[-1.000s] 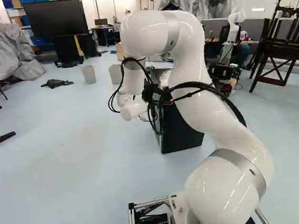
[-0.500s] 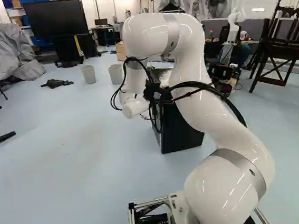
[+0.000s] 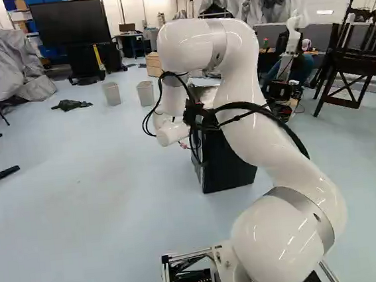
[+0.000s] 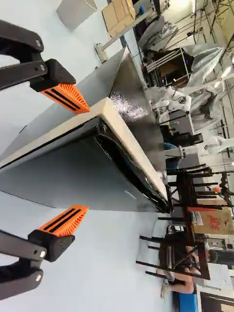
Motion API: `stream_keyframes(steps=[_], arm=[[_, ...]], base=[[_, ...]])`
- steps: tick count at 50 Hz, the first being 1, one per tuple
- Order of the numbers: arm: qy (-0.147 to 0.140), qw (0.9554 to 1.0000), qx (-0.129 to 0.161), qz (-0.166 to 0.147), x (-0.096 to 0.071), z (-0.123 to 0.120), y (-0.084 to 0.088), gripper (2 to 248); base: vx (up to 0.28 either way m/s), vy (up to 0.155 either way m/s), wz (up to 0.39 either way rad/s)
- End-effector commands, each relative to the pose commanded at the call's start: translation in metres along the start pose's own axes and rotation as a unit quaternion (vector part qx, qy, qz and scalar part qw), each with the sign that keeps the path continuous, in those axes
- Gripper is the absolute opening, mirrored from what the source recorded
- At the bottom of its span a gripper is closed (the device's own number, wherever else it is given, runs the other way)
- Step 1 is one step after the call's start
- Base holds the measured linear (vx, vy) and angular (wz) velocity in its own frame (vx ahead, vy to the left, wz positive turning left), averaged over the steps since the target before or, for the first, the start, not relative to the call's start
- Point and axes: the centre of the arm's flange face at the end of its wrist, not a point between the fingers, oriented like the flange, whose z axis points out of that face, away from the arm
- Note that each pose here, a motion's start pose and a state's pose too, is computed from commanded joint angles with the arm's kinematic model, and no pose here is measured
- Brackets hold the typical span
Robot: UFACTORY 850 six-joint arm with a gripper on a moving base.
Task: Grab a drink from the fridge
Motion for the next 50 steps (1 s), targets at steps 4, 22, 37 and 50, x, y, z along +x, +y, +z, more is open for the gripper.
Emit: stream_keyframes(steps=[4,22,37,50], arm=[[0.001,1.0000,-0.002,0.001,0.000,0.003,0.000,247],[0.003,0.9999,-0.013,0.004,0.003,0.014,0.003,247],[0.002,0.9998,-0.020,-0.004,0.007,0.014,0.019,247],[-0.004,0.9996,-0.021,-0.021,0.012,0.002,0.042,247]], base=[[0.000,0.000,0.000],[0.000,0.000,0.000],[0.000,0.000,0.000],[-0.001,-0.002,0.000]])
